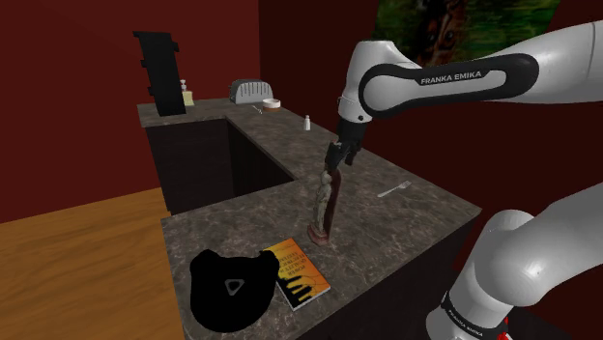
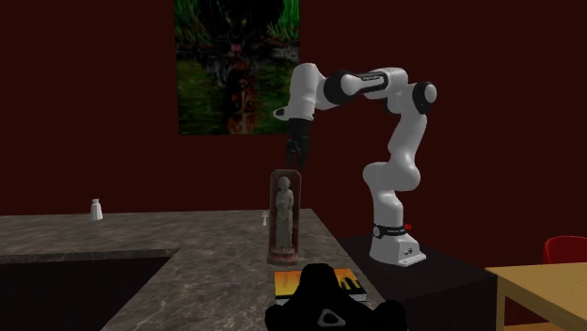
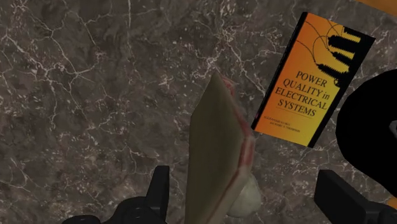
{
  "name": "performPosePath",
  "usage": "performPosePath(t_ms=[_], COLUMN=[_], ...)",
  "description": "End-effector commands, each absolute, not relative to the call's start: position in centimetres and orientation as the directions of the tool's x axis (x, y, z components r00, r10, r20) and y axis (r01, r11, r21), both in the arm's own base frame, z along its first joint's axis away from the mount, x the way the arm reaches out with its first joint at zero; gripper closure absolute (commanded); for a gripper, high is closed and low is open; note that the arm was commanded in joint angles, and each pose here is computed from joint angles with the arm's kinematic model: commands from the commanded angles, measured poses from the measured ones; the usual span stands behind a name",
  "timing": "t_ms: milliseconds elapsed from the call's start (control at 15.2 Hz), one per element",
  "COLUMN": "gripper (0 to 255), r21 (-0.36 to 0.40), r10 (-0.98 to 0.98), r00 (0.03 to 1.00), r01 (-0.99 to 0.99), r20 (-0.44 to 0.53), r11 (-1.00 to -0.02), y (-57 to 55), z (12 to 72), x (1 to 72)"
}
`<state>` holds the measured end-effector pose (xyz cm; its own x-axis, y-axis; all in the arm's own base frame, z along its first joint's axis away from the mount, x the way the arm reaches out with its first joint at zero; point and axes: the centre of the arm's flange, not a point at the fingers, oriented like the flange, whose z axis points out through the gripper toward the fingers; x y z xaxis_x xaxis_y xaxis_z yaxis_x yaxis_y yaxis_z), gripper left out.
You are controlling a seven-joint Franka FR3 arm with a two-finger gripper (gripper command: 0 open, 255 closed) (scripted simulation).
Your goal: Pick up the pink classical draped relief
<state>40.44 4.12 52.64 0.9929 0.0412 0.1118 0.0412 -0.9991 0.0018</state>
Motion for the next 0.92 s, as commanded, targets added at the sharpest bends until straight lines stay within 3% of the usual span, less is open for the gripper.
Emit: performPosePath(t_ms=[0,396,462,858], gripper=[0,0,255,255], r21=[0.001,0.001,0.001,0.001], r10=[0.041,0.041,0.041,0.041], r00=[0.992,0.992,0.992,0.992], r01=[0.041,0.041,0.041,0.041], r20=[0.116,0.116,0.116,0.116], r11=[-0.999,-0.999,-0.999,-0.999], y=[4.2,4.2,4.2,4.3], z=[51.6,49.1,49.1,49.1], x=[40.6,40.6,40.6,40.6])
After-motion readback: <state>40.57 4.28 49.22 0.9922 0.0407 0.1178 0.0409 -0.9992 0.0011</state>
